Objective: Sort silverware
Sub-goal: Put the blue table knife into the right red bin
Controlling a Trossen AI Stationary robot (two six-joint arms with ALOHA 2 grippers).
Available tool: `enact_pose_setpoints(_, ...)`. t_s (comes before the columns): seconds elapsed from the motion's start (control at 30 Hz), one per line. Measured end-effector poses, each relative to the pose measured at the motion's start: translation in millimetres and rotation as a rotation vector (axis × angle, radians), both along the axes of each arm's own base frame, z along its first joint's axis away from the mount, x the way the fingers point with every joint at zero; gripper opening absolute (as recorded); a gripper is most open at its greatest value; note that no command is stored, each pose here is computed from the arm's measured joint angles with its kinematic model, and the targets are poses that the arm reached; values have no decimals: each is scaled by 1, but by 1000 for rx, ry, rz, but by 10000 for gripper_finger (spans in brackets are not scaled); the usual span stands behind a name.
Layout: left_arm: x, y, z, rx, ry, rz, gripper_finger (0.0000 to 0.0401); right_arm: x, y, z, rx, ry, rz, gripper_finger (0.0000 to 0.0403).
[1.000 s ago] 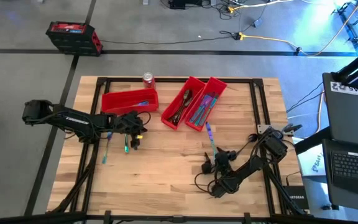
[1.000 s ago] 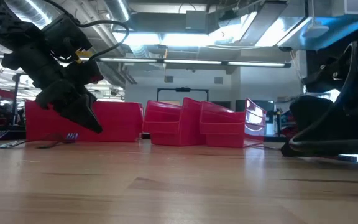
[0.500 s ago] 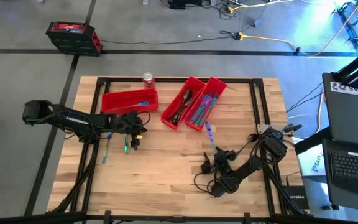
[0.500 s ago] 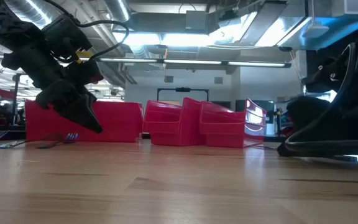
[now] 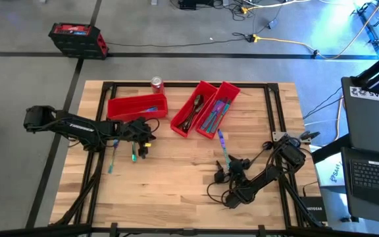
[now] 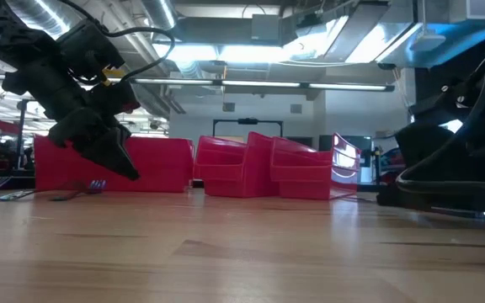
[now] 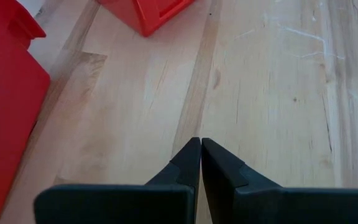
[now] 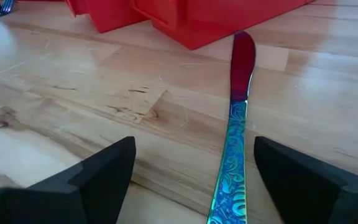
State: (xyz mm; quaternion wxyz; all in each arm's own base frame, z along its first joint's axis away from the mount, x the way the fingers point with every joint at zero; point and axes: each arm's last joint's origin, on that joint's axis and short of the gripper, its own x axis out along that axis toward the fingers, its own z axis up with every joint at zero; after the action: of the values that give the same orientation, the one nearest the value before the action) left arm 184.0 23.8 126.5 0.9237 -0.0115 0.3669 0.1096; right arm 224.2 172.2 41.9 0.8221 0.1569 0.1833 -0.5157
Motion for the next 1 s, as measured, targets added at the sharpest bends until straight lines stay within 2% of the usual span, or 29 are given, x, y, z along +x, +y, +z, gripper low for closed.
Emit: enact_pose_setpoints(1.0,0,0,0,0,0,0,0,2,9,9,71,129,-79,313)
